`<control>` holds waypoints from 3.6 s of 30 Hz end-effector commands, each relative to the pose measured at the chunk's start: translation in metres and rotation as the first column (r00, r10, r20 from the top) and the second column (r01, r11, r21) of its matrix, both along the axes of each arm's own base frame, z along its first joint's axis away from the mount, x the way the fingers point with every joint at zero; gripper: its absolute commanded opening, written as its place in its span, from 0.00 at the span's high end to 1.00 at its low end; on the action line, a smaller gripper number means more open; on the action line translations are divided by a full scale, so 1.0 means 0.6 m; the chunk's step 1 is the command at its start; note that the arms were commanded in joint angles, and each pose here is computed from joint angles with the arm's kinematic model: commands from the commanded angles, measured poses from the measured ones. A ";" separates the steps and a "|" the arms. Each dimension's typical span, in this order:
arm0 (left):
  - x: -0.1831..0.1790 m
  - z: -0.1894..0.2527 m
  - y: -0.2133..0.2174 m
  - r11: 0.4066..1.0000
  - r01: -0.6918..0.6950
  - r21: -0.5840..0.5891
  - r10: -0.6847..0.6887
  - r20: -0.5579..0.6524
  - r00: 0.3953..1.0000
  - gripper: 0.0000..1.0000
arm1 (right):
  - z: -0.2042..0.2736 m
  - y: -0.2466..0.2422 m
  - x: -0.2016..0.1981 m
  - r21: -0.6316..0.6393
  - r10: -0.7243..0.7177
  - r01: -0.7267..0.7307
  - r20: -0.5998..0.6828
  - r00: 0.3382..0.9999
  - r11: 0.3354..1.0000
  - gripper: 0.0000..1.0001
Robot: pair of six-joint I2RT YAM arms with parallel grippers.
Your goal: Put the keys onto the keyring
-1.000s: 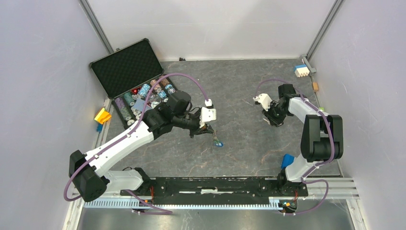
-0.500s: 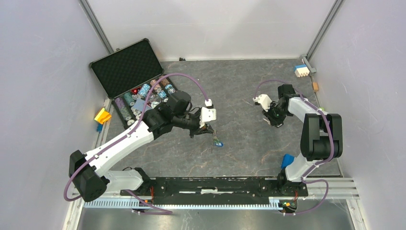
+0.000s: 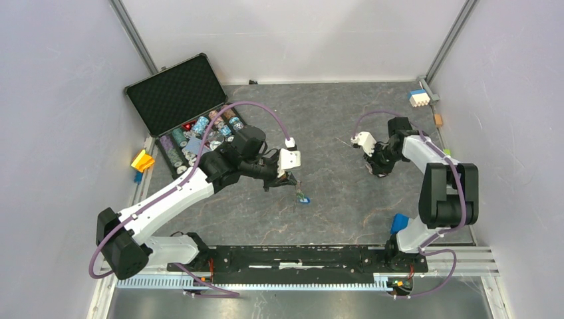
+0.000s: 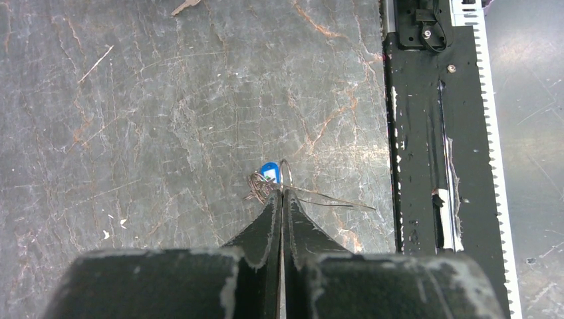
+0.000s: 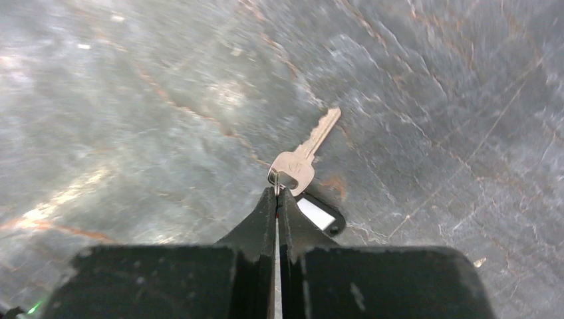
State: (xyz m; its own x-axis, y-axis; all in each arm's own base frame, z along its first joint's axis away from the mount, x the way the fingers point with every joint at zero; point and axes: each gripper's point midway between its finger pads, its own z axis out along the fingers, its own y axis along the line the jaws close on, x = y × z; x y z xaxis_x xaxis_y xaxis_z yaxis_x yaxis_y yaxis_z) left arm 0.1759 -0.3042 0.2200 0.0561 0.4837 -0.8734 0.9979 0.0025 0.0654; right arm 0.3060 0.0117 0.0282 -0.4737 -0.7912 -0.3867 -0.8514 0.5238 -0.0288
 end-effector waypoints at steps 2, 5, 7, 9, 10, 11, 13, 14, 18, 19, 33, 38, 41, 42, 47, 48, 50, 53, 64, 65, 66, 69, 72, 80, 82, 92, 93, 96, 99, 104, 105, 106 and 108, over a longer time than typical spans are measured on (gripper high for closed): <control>0.012 0.019 -0.014 1.000 0.007 -0.015 -0.006 0.028 1.000 0.98 | 0.107 0.085 -0.013 0.247 0.181 -0.211 0.136 0.974 0.946 1.00; 0.023 0.017 -0.021 1.000 -0.002 -0.006 0.003 0.034 0.999 0.98 | 0.152 0.125 -0.027 0.340 0.215 -0.274 0.200 0.956 0.900 1.00; 0.033 0.015 -0.025 1.000 -0.017 0.006 0.017 0.036 0.999 0.98 | 0.179 0.146 -0.033 0.380 0.213 -0.294 0.242 0.947 0.877 1.00; 0.040 0.015 -0.032 1.000 -0.026 0.012 0.026 0.039 0.999 0.98 | 0.204 0.183 -0.043 0.424 0.229 -0.333 0.277 0.933 0.842 1.00; 0.044 0.017 -0.035 0.999 -0.032 0.014 0.031 0.042 0.999 0.98 | 0.217 0.197 -0.047 0.444 0.233 -0.350 0.296 0.926 0.825 1.00; 0.047 0.015 -0.039 0.999 -0.038 0.020 0.037 0.041 0.998 0.98 | 0.230 0.210 -0.052 0.464 0.236 -0.364 0.311 0.921 0.808 1.00; 0.053 0.016 -0.045 0.998 -0.056 0.024 0.055 0.047 0.997 0.98 | 0.254 0.236 -0.061 0.504 0.241 -0.395 0.344 0.907 0.768 1.00; 0.055 0.015 -0.049 0.998 -0.062 0.028 0.060 0.054 0.997 0.98 | 0.267 0.250 -0.066 0.523 0.249 -0.418 0.363 0.898 0.743 1.00; 0.057 0.011 -0.062 0.996 -0.082 0.038 0.078 0.090 0.993 0.98 | 0.302 0.297 -0.090 0.585 0.283 -0.485 0.406 0.869 0.650 1.00; 0.056 0.009 -0.064 0.995 -0.087 0.038 0.083 0.098 0.992 0.98 | 0.309 0.307 -0.096 0.598 0.292 -0.501 0.416 0.861 0.625 1.00; 0.085 0.004 -0.076 0.969 -0.243 0.036 0.233 0.184 0.955 0.98 | 0.314 0.364 -0.154 0.671 0.342 -0.540 0.419 0.841 0.507 1.00; 0.084 -0.003 -0.082 0.961 -0.273 0.035 0.265 0.146 0.953 0.98 | 0.319 0.374 -0.155 0.689 0.301 -0.524 0.429 0.852 0.502 1.00; 0.083 -0.007 -0.086 0.959 -0.281 0.042 0.273 0.140 0.952 0.98 | 0.322 0.380 -0.154 0.689 0.285 -0.521 0.438 0.853 0.503 1.00; 0.083 -0.009 -0.087 0.959 -0.281 0.045 0.273 0.141 0.952 0.98 | 0.321 0.382 -0.154 0.691 0.282 -0.516 0.433 0.856 0.506 1.00; 0.081 -0.012 -0.091 0.958 -0.282 0.048 0.273 0.141 0.952 0.98 | 0.321 0.385 -0.144 0.690 0.251 -0.498 0.433 0.866 0.526 1.00; 0.080 -0.013 -0.093 0.959 -0.280 0.048 0.271 0.140 0.952 0.98 | 0.319 0.386 -0.142 0.689 0.248 -0.492 0.429 0.868 0.532 1.00; 0.079 -0.011 -0.094 0.959 -0.281 0.047 0.272 0.141 0.952 0.98 | 0.314 0.386 -0.139 0.686 0.240 -0.481 0.423 0.874 0.545 1.00; 0.079 -0.012 -0.094 0.958 -0.281 0.048 0.272 0.142 0.952 0.98 | 0.309 0.386 -0.134 0.683 0.227 -0.467 0.416 0.881 0.562 1.00; 0.077 -0.010 -0.092 0.957 -0.286 0.044 0.277 0.142 0.950 0.98 | 0.310 0.385 -0.124 0.678 0.195 -0.443 0.412 0.890 0.586 1.00; 0.076 -0.010 -0.093 0.958 -0.284 0.044 0.276 0.141 0.951 0.98 | 0.310 0.386 -0.124 0.679 0.193 -0.441 0.412 0.891 0.587 1.00; 0.076 -0.010 -0.093 0.958 -0.283 0.044 0.275 0.142 0.951 0.98 | 0.310 0.386 -0.124 0.679 0.191 -0.439 0.411 0.891 0.589 1.00; 0.075 -0.011 -0.094 0.959 -0.281 0.046 0.272 0.142 0.952 0.98 | 0.309 0.387 -0.123 0.679 0.186 -0.433 0.408 0.894 0.593 1.00; 0.074 -0.013 -0.094 0.960 -0.277 0.048 0.268 0.142 0.953 0.98 | 0.307 0.386 -0.121 0.678 0.176 -0.425 0.406 0.897 0.600 1.00; 0.074 -0.015 -0.095 0.960 -0.274 0.053 0.263 0.151 0.953 0.98 | 0.304 0.385 -0.114 0.677 0.153 -0.403 0.398 0.904 0.616 1.00; 0.072 -0.014 -0.096 0.962 -0.270 0.052 0.259 0.150 0.954 0.98 | 0.303 0.384 -0.112 0.675 0.146 -0.397 0.398 0.906 0.622 1.00; 0.049 -0.015 -0.093 0.981 -0.189 0.034 0.182 0.158 0.971 0.98 | 0.291 0.379 -0.106 0.650 0.149 -0.396 0.401 0.904 0.649 1.00; 0.045 -0.015 -0.092 0.984 -0.174 0.030 0.167 0.162 0.973 0.98 | 0.287 0.378 -0.107 0.645 0.154 -0.398 0.402 0.903 0.652 1.00; 0.034 -0.011 -0.088 0.991 -0.132 0.012 0.128 0.183 0.975 0.98 | 0.284 0.375 -0.108 0.632 0.165 -0.411 0.411 0.896 0.657 1.00; 0.027 -0.007 -0.085 0.995 -0.102 -0.001 0.100 0.201 0.974 0.98 | 0.283 0.372 -0.109 0.618 0.179 -0.423 0.418 0.891 0.662 1.00; 0.010 -0.001 -0.084 0.999 -0.032 -0.028 0.037 0.220 0.975 0.98 | 0.274 0.373 -0.112 0.619 0.206 -0.425 0.395 0.895 0.661 1.00; 0.008 -0.001 -0.084 0.999 -0.023 -0.028 0.029 0.223 0.974 0.98 | 0.271 0.374 -0.115 0.623 0.217 -0.423 0.382 0.898 0.658 0.99; 0.008 0.000 -0.083 0.999 -0.018 -0.030 0.024 0.226 0.974 0.98 | 0.269 0.374 -0.117 0.625 0.224 -0.424 0.375 0.899 0.656 0.98; 0.006 0.001 -0.083 1.000 -0.003 -0.031 0.010 0.235 0.972 0.98 | 0.261 0.375 -0.123 0.627 0.245 -0.427 0.358 0.901 0.651 0.96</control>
State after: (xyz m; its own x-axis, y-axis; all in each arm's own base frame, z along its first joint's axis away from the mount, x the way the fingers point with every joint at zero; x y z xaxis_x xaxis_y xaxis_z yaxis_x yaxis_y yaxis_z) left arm 0.1988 -0.3426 0.1919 0.1422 0.5655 -0.8124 0.9592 0.1240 0.2542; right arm 0.2198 0.2377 0.1818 -0.1088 -0.3343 -0.9362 -0.9866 0.1517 0.0605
